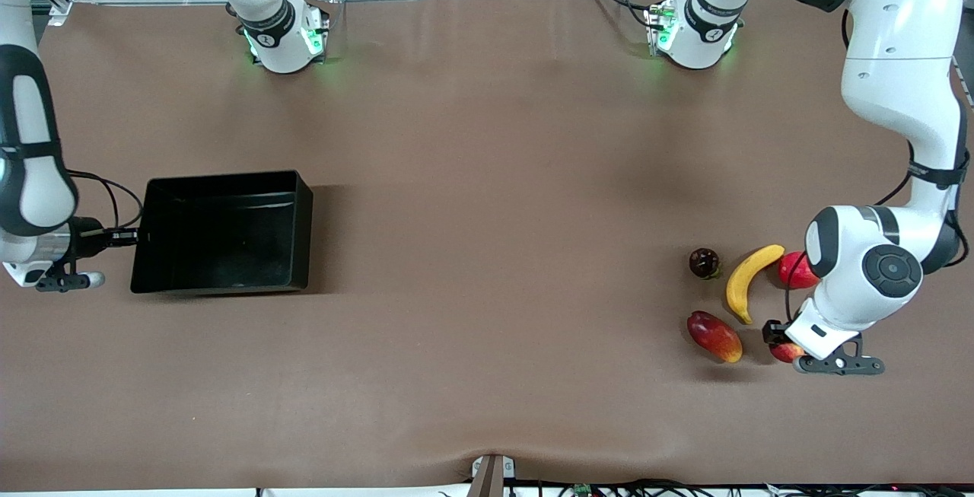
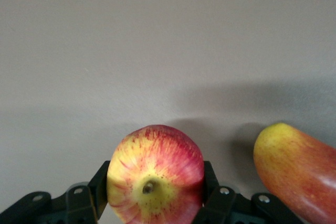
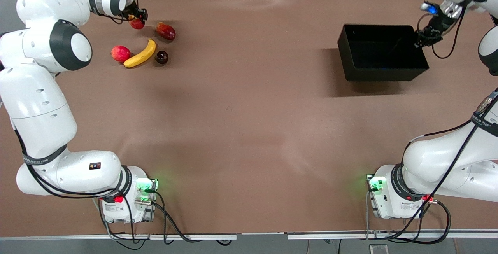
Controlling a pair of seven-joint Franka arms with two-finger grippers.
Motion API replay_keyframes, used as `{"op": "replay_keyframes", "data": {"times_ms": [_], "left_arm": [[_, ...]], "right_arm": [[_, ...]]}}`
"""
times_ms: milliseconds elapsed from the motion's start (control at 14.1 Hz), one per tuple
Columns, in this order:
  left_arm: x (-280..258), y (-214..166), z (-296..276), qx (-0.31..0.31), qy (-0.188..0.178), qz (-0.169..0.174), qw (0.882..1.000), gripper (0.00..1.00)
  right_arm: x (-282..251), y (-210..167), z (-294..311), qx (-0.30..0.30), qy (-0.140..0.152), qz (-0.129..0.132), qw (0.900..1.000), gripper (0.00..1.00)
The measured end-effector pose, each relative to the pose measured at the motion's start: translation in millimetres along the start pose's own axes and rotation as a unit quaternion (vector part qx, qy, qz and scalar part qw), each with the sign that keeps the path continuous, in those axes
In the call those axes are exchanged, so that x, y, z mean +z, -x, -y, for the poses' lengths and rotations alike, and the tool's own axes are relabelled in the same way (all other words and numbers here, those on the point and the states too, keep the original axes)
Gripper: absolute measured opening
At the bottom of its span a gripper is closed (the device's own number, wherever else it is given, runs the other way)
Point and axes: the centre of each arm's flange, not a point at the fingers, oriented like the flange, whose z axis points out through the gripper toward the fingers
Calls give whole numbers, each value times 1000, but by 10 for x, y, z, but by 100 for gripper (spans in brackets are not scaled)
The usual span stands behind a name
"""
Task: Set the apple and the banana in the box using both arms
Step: 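Lift the apple with the left gripper and carry it over the box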
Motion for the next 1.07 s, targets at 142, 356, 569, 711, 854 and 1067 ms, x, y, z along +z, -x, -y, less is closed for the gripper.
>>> {"op": "replay_keyframes", "data": {"times_ms": [142, 356, 569, 711, 854, 1067], "left_arm": [[-436, -59, -69, 7, -4, 14, 1000, 70], [-1244, -35, -199, 15, -8, 44, 999, 70], [-1811, 128, -334, 3, 13, 56, 998, 70], [-2092, 295, -403, -5, 28, 55, 998, 70], [-2370, 481, -542, -19, 34, 57, 998, 70], [-2678, 691, -901, -33, 32, 72, 996, 70]], "right_arm": [[-165, -65, 540, 22, -1, 7, 1000, 5], [-65, -194, 1579, 43, -3, 16, 999, 5], [181, -219, 2572, 46, 11, 29, 998, 5], [367, -181, 3167, 31, 22, 30, 999, 5], [527, -139, 3666, 28, 13, 20, 999, 5], [798, -33, 4343, 19, 17, -5, 1000, 5]]}}
